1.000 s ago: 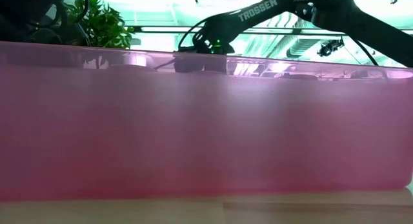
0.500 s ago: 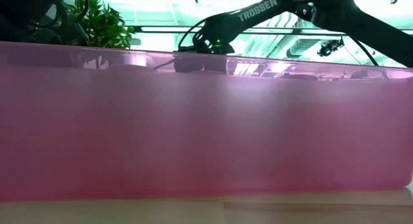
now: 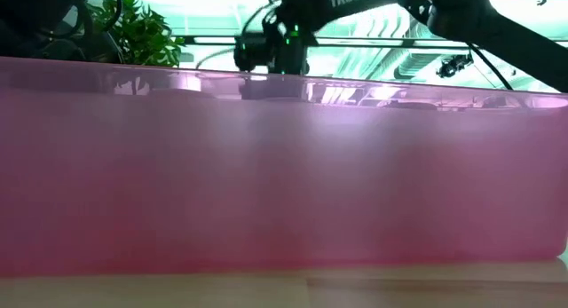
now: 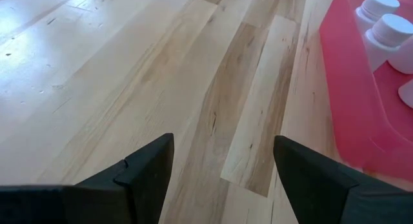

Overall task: Pick and place pill bottles into a basket
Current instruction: Put the orange pill bottle into the red bin

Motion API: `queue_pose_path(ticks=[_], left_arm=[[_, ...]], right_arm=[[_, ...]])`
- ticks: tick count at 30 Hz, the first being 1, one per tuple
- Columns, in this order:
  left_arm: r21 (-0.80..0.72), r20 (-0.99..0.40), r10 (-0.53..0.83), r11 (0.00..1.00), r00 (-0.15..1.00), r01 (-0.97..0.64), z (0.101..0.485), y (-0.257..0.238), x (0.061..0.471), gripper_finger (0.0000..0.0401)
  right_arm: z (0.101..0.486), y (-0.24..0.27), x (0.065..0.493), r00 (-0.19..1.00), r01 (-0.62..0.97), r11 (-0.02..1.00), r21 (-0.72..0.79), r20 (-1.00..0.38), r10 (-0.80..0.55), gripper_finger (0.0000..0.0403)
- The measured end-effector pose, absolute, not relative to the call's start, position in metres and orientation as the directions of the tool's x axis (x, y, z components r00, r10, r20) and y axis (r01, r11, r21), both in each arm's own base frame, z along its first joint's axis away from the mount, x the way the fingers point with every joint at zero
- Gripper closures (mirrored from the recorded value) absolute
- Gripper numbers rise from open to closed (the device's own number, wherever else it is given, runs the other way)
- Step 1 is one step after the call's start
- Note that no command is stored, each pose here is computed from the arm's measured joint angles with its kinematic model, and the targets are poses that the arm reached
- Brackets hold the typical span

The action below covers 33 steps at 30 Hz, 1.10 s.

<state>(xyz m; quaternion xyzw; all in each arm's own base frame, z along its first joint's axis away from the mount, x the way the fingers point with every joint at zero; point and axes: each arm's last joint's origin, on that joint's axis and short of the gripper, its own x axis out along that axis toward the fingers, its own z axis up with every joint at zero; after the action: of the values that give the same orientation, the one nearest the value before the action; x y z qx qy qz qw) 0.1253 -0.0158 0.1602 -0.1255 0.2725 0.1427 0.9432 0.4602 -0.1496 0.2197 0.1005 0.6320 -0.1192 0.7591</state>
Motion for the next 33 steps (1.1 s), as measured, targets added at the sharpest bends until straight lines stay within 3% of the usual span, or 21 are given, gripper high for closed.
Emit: queue_pose_path(ticks=[10, 23, 33], left_arm=[[-0.158, -0.550, 0.201, 0.928, 0.810, -0.337, 0.160, -0.016, 0.125, 0.0103], [-0.155, -0.550, 0.201, 0.929, 0.810, -0.336, 0.160, -0.016, 0.125, 0.0103], [-0.157, -0.546, 0.200, 0.930, 0.814, -0.334, 0.161, -0.016, 0.126, 0.0103]], right_arm=[[0.259, -0.088, 0.465, 0.247, 0.203, 0.978, 0.049, -0.969, -0.003, 0.0225], [0.263, 0.047, 0.476, 0.299, 0.025, 0.997, 0.071, -0.952, 0.060, 0.0225], [0.265, 0.123, 0.468, 0.361, 0.005, 0.998, 0.061, -0.931, 0.055, 0.0225]])
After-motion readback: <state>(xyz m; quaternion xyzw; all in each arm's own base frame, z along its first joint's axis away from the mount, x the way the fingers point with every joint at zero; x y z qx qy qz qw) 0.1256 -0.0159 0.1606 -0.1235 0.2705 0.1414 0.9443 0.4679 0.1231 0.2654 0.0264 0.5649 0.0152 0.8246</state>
